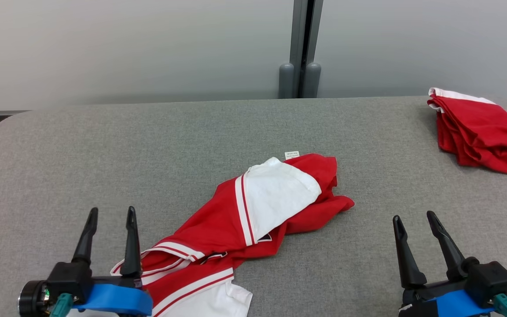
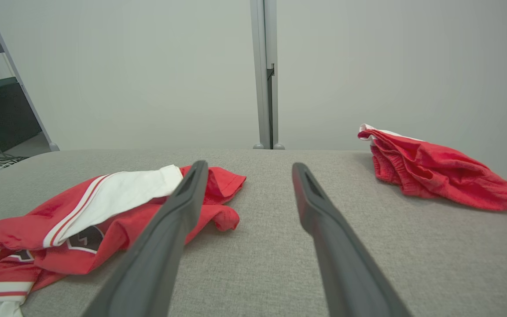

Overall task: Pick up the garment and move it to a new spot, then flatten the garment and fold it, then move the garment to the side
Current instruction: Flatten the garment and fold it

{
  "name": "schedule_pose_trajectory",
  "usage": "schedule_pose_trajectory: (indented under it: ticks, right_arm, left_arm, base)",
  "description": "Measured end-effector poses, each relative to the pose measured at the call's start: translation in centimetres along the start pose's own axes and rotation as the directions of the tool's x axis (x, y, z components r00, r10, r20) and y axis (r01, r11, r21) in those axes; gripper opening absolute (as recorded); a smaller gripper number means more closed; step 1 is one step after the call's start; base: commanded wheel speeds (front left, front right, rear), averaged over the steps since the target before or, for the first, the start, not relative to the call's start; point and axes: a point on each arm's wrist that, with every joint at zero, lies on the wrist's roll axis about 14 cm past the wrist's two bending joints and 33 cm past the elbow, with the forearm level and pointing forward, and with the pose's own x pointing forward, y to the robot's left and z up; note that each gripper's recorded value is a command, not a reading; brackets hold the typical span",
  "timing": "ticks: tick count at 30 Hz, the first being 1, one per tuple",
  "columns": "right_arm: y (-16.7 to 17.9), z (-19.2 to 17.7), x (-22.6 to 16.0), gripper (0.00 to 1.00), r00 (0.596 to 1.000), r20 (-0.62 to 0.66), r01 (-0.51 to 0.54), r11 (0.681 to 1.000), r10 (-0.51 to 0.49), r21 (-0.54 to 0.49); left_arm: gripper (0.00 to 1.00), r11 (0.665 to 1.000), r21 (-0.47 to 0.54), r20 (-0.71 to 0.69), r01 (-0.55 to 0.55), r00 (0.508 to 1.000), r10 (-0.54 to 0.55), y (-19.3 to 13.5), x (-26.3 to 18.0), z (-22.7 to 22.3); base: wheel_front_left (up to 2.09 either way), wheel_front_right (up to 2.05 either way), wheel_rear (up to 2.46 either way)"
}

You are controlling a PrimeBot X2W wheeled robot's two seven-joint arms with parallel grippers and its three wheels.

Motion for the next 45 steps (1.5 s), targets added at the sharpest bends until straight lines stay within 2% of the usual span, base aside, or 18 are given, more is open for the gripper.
schedule_pose_trajectory:
  ticks: [7, 13, 17, 29, 40, 41, 42, 43, 45]
  right_arm:
    - [0.1, 0.1, 0.4, 1.00, 1.000, 0.005, -0.002, 1.000, 0.002, 0.003]
    - [0.0, -0.2, 0.6, 1.00, 1.000, -0.003, 0.000, 1.000, 0.000, 0.005]
    - [-0.2, -0.3, 0.6, 1.00, 1.000, -0.007, 0.008, 1.000, -0.008, 0.005]
    - [-1.5, -0.8, 0.5, 1.00, 0.999, -0.022, 0.048, 0.999, -0.048, 0.003]
    - [-2.1, -1.1, 0.4, 1.00, 0.997, -0.034, 0.068, 0.998, -0.068, 0.006]
    - [-2.2, -1.1, 0.4, 1.00, 0.997, -0.032, 0.069, 0.998, -0.068, 0.005]
    - [-2.2, -1.1, 0.4, 1.00, 0.997, -0.032, 0.071, 0.997, -0.071, 0.004]
    - [-2.3, -1.0, 0.4, 1.00, 0.997, -0.031, 0.073, 0.997, -0.073, 0.004]
    - [-2.5, -1.0, 0.4, 1.00, 0.996, -0.030, 0.079, 0.997, -0.079, 0.002]
  left_arm:
    - [1.00, 0.991, 0.037, -0.043, 0.126, 0.991, -0.125, -3.6, -0.1, -1.3]
    - [1.00, 0.954, 0.059, -0.146, 0.293, 0.948, -0.283, -7.5, -1.2, -4.3]
    - [1.00, 0.930, 0.072, -0.219, 0.361, 0.915, -0.339, -8.5, -2.0, -6.4]
    - [1.00, 0.888, 0.124, -0.345, 0.443, 0.858, -0.380, -8.4, -1.7, -10.0]
    - [1.00, 0.863, 0.151, -0.362, 0.482, 0.839, -0.405, -9.2, 1.1, -10.5]
    - [0.88, 0.862, 0.149, -0.373, 0.485, 0.835, -0.405, -9.2, 1.2, -10.8]
    - [0.35, 0.863, 0.145, -0.374, 0.484, 0.834, -0.405, -9.3, 1.5, -10.8]
    - [0.00, 0.864, 0.141, -0.370, 0.483, 0.835, -0.406, -9.5, 1.8, -10.7]
    - [0.00, 0.877, 0.122, -0.330, 0.464, 0.853, -0.405, -9.7, 3.1, -9.6]
  base:
    - [0.00, 0.00, 0.00]
    - [0.00, 0.00, 0.00]
    - [0.00, 0.00, 0.00]
    - [0.00, 0.00, 0.00]
    - [0.00, 0.00, 0.00]
    - [0.00, 0.00, 0.00]
    - [0.00, 0.00, 0.00]
    - [0.00, 0.00, 0.00]
    - [0.00, 0.00, 0.00]
